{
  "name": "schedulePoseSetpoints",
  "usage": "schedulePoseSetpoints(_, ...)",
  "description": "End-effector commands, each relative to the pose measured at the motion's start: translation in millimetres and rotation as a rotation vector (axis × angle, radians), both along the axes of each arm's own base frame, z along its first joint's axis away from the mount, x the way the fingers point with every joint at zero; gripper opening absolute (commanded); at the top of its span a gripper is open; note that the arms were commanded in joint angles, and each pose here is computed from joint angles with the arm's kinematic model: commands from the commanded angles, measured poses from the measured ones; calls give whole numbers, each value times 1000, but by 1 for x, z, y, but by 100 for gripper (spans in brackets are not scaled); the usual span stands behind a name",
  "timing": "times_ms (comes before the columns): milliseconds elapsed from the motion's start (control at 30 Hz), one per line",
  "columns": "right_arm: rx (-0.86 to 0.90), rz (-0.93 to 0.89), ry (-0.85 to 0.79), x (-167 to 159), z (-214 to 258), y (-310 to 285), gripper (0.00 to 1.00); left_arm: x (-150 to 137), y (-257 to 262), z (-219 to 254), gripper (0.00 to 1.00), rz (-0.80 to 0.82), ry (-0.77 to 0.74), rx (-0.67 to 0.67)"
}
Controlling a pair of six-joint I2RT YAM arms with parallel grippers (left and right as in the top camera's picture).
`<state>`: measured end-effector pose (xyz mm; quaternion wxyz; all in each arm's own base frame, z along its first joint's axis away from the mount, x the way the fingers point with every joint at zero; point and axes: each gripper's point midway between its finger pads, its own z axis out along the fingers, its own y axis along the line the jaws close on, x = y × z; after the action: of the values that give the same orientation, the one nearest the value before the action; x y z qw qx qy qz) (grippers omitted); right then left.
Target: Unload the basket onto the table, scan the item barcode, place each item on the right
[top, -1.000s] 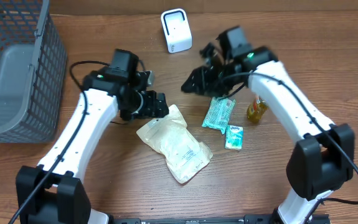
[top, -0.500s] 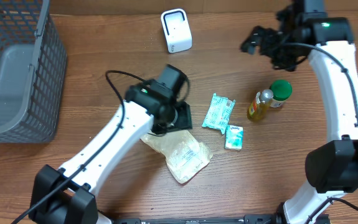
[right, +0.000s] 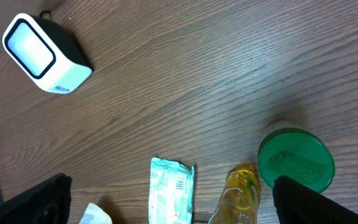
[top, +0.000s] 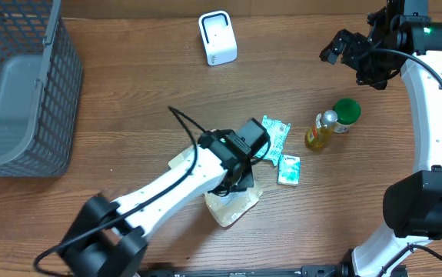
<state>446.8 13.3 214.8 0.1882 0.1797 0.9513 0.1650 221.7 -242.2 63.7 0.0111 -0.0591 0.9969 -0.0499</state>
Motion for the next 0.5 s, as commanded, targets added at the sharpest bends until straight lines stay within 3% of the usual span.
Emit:
schedulePoseSetpoints(0, -9, -5, -23, 0, 9, -2, 100, -10, 9, -27, 20, 14, 79, 73)
schedulePoseSetpoints(200, -8, -5, -22, 0, 9, -2, 100, -4, 25, -49, 20, -91, 98, 156)
schedulePoseSetpoints(300, -8, -4, -22, 0, 9, -2, 100, 16, 47, -41, 20, -124, 57, 224)
schedulePoseSetpoints(467, -9, -5, -23, 0, 9, -2, 100, 60, 109, -17, 23, -46, -63, 462)
